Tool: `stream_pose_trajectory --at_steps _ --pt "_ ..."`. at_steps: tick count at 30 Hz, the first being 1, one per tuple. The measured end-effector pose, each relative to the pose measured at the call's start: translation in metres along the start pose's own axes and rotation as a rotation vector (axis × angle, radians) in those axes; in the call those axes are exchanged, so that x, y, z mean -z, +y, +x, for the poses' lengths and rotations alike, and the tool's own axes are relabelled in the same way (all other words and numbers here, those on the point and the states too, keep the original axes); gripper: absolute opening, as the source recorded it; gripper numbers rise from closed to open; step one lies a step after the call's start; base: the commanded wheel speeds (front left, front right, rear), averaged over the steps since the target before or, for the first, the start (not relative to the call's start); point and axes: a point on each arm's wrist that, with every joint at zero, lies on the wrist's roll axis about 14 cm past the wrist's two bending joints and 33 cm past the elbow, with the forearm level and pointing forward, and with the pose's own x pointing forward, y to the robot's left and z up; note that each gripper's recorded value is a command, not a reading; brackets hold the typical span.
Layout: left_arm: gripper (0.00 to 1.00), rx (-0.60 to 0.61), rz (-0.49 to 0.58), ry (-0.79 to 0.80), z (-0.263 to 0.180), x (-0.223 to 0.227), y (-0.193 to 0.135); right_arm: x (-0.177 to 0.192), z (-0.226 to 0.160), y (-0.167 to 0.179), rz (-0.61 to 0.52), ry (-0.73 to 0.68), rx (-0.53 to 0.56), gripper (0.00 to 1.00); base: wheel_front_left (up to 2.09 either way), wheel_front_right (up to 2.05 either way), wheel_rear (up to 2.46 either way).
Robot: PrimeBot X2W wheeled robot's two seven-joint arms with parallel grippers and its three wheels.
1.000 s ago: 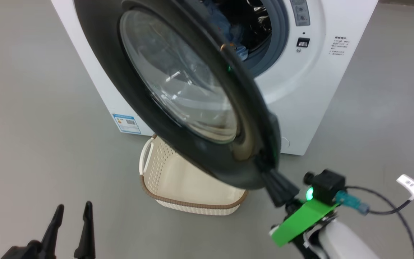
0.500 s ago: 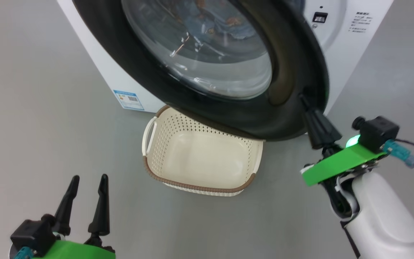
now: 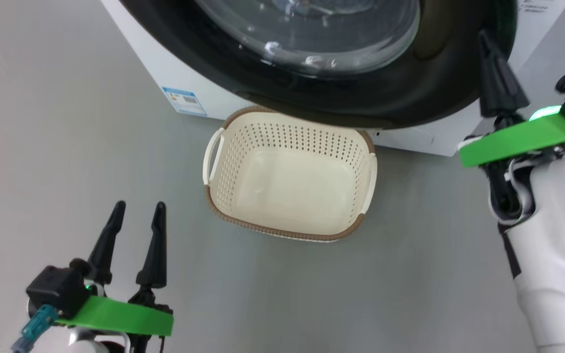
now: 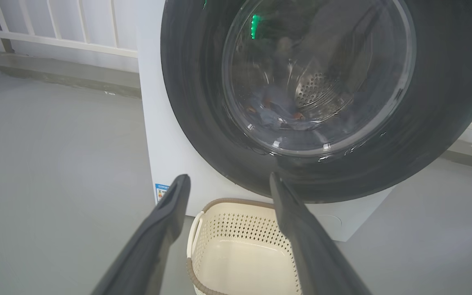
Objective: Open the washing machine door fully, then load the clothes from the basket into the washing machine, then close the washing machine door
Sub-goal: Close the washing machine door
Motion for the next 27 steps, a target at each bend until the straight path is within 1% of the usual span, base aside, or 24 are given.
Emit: stream_pose_trajectory --at_steps 6,14,21,27 --pt "1.0 0.005 0.001 0.009 0.009 0.005 -0.002 0.002 0.023 -0.011 -0.009 -0.019 0.004 0.0 0.0 0.0 0.0" --pt "1.0 -0.003 0.009 0.019 0.019 0.01 0.001 0.013 0.045 -0.021 0.017 -0.036 0.025 0.0 0.0 0.0 0.0" --pt "1.0 -0.013 0.017 0.027 0.024 0.014 0.005 0.029 0.053 -0.017 0.044 -0.024 0.017 0.0 0.0 0.0 0.0" --pt "1.0 -0.01 0.016 0.026 0.024 0.013 0.004 0.023 0.054 -0.008 0.009 -0.026 -0.016 0.0 0.0 0.0 0.0"
